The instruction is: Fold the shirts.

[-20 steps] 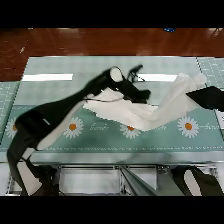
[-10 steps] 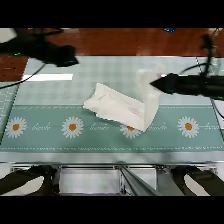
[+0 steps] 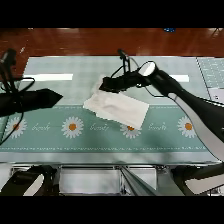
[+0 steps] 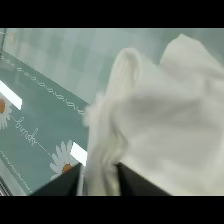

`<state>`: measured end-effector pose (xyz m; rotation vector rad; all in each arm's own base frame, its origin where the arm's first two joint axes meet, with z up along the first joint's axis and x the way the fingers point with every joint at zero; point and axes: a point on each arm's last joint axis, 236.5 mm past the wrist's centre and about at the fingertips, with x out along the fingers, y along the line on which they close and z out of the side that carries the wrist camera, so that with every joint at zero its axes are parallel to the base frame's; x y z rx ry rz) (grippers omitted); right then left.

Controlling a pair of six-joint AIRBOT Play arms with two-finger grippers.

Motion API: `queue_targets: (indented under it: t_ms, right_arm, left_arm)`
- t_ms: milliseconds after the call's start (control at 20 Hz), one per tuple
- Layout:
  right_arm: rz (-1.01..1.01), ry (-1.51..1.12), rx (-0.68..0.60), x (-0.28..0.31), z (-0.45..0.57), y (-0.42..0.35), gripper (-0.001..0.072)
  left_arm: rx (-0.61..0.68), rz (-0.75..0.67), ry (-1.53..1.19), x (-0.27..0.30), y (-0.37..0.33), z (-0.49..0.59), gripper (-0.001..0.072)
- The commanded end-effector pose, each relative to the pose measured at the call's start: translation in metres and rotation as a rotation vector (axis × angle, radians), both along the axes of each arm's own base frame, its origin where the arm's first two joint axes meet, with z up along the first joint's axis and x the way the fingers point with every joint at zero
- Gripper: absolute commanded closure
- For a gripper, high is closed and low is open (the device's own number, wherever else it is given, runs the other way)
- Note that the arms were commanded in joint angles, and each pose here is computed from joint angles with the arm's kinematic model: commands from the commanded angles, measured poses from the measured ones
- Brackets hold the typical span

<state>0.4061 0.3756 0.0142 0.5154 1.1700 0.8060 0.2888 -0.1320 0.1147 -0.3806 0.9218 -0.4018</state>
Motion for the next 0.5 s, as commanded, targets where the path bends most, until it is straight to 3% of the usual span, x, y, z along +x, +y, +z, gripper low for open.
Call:
queue_targets:
  t_ms: [0, 250, 350, 450]
  right_arm:
    - [0.037, 0.105, 0.013, -0.009, -0.033, 0.023, 0.0302]
    - [0.073, 0.102, -0.026, -0.006, 0.035, -0.079, 0.0303]
    - [0.011, 0.041, -0.199, -0.007, 0.064, -0.163, 0.0303]
    - [-0.163, 0.002, -0.507, -0.019, 0.072, -0.266, 0.0303]
  left_arm:
    - [-0.056, 0.052, 0.049, -0.003, -0.003, -0.041, 0.0679]
    - [-0.065, 0.147, -0.009, 0.033, 0.013, -0.038, 0.0679]
    - [-0.069, 0.179, -0.036, 0.04, 0.022, -0.029, 0.0679]
    - [-0.068, 0.182, -0.034, 0.04, 0.023, -0.029, 0.0679]
